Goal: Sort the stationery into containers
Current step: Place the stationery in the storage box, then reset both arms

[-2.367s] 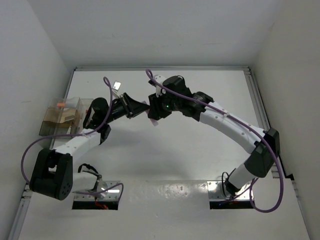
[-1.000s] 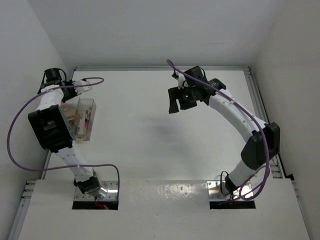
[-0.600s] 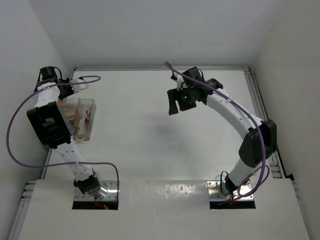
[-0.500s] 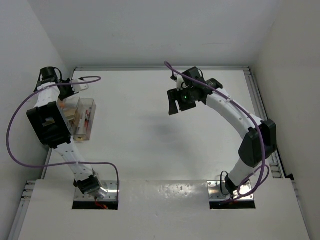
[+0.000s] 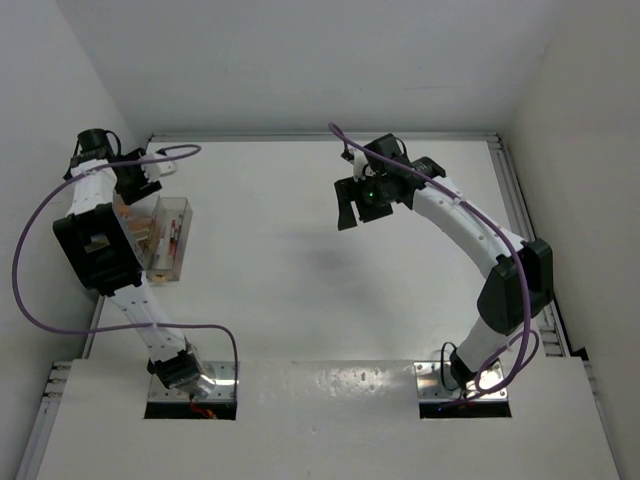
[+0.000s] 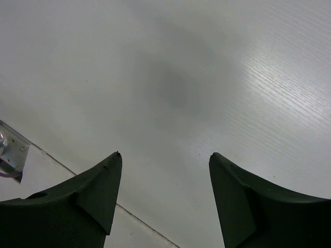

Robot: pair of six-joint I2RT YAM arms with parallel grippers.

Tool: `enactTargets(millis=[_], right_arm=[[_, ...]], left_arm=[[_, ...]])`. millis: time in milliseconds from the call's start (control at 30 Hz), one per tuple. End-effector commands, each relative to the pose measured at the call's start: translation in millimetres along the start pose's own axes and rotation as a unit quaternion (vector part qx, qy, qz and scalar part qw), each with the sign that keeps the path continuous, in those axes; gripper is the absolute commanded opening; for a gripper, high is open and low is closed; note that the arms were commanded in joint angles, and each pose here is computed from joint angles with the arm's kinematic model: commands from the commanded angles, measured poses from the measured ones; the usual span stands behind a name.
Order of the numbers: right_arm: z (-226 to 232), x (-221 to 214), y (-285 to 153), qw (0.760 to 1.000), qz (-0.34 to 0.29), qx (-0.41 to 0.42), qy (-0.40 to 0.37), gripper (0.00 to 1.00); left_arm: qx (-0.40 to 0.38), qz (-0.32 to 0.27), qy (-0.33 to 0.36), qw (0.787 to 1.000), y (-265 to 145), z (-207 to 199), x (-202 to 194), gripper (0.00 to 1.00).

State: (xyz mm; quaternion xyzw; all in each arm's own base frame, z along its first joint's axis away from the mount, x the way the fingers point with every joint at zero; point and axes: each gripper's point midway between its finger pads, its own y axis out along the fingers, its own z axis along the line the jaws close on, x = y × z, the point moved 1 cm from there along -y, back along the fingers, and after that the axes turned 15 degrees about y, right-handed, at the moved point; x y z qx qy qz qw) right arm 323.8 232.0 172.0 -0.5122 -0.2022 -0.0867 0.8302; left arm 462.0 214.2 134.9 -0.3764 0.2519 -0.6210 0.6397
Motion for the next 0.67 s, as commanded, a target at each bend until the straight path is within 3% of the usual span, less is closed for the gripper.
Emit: enactTargets(millis=[0,67,100,200,300,367,400,500,633], right_arm=[[7.7,18.2,-15.5,0.999,-0.035,0.008,-0.016,0.68],[7.6,22.4,-24.4,0.999,-0.048,0.009,-0.023,0.69],[5.7,23.8,-27.2,0.998,-0.050,0.011,-0.020,0.70],[-5.6,32.6,-41.0,0.998,-0.065,0.012,0.004,0.71],[-30.0,44.6,-52.6,0.996,-0.084,0.005,0.039,0.74],[-54.2,56.7,-64.8,0.993,-0.106,-0.009,0.050,0.75],[-62.8,59.6,-68.5,0.992,-0.113,-0.017,0.052,0.76],[-105.1,70.8,-88.1,0.986,-0.143,-0.047,0.069,0.77],[-145.7,73.4,-116.5,0.977,-0.170,-0.066,0.108,0.77]], left_arm=[[0.072,-0.038,-0.028,0.996,-45.0,51.3,17.1,0.67],[0.141,-0.064,-0.104,0.982,-93.5,95.2,37.5,0.70],[0.163,-0.066,-0.180,0.968,-115.9,106.5,46.0,1.00],[0.204,-0.081,-0.219,0.951,-169.3,130.7,85.9,1.00],[0.177,-0.107,-0.254,0.945,-187.2,109.0,140.9,1.00],[0.127,-0.133,-0.273,0.944,-172.7,76.0,177.0,1.00],[0.142,-0.155,-0.273,0.939,-190.7,71.9,193.6,1.00],[0.116,-0.210,-0.304,0.922,-189.3,42.6,235.6,1.00],[0.070,-0.228,-0.325,0.915,-177.4,18.5,275.1,1.00]])
